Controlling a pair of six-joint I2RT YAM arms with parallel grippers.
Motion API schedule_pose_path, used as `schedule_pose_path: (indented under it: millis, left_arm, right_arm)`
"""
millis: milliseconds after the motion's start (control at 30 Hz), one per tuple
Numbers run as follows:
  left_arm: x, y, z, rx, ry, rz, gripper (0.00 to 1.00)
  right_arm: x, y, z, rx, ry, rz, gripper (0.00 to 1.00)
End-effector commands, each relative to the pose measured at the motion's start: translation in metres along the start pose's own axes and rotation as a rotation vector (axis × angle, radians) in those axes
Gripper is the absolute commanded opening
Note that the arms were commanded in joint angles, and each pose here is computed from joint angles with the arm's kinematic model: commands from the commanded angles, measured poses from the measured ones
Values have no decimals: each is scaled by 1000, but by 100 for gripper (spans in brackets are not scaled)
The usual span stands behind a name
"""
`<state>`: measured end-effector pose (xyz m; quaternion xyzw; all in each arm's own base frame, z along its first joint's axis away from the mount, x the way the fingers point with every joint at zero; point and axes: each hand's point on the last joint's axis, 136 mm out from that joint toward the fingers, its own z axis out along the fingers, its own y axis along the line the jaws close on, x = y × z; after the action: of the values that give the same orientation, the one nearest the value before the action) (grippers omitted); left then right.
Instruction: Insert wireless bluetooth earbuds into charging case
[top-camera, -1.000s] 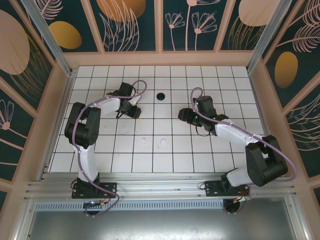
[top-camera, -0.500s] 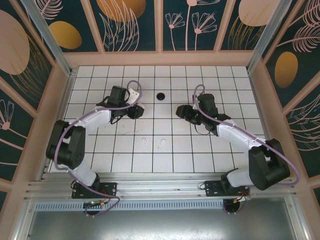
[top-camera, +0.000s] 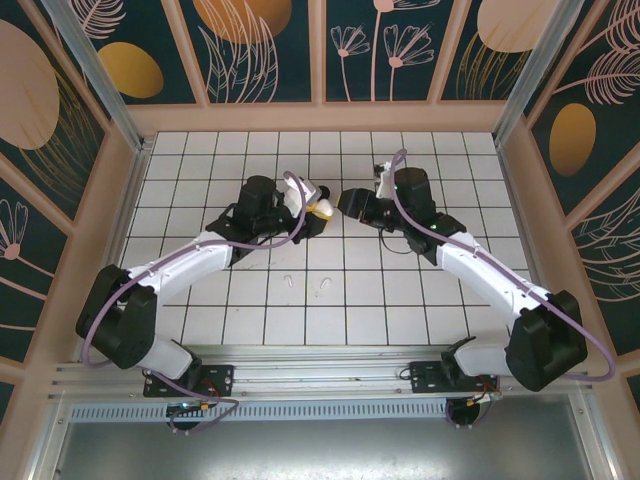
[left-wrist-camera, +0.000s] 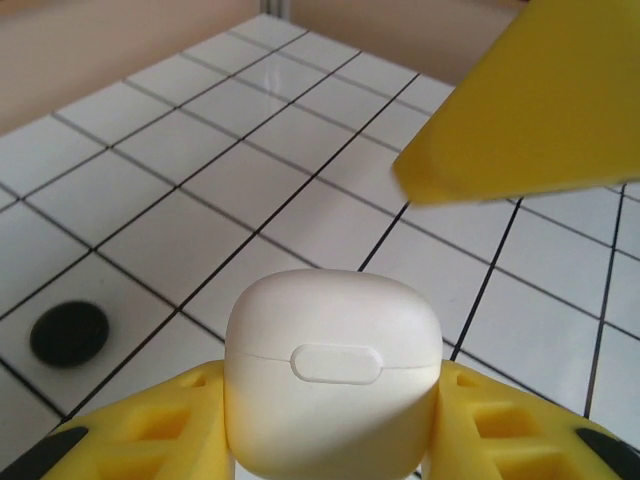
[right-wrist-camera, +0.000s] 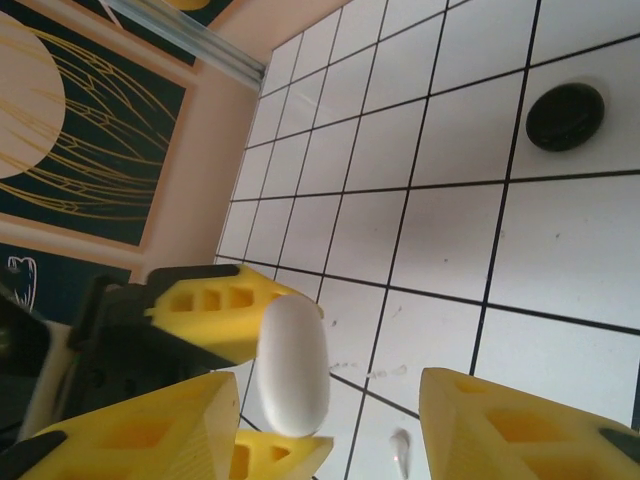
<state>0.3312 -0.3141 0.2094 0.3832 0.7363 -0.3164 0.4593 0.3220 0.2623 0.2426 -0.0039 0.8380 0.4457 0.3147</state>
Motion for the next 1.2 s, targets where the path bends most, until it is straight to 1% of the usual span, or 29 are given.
schedule_pose_path:
  millis: [0, 200, 467, 600, 767, 967, 1067, 1167]
  left_arm:
    - [-23, -11, -6, 25, -79, 49, 34]
    - [-24, -18, -4, 49, -83, 52, 34]
    - [-25, -23, -8, 54, -90, 60, 34]
    - [-24, -24, -11, 52, -93, 68, 35]
    - [-26, -25, -14, 48, -96, 79, 36]
    - [-26, -24, -15, 43, -95, 81, 37]
    - [-27, -24, -15, 43, -98, 82, 38]
    - [-30, -25, -15, 46, -103, 78, 43]
  right_arm:
    - [5, 17, -4, -45, 31, -8, 50]
    - [15, 27, -3, -61, 57, -21, 50]
    - [16, 27, 4, -64, 77, -24, 48]
    - [19, 31, 9, -85, 101, -24, 45]
    - [22, 37, 12, -120, 131, -23, 37]
    - [27, 42, 13, -137, 167, -38, 36]
    - [28, 41, 13, -130, 176, -55, 26]
    - [26, 44, 10, -133, 166, -106, 16]
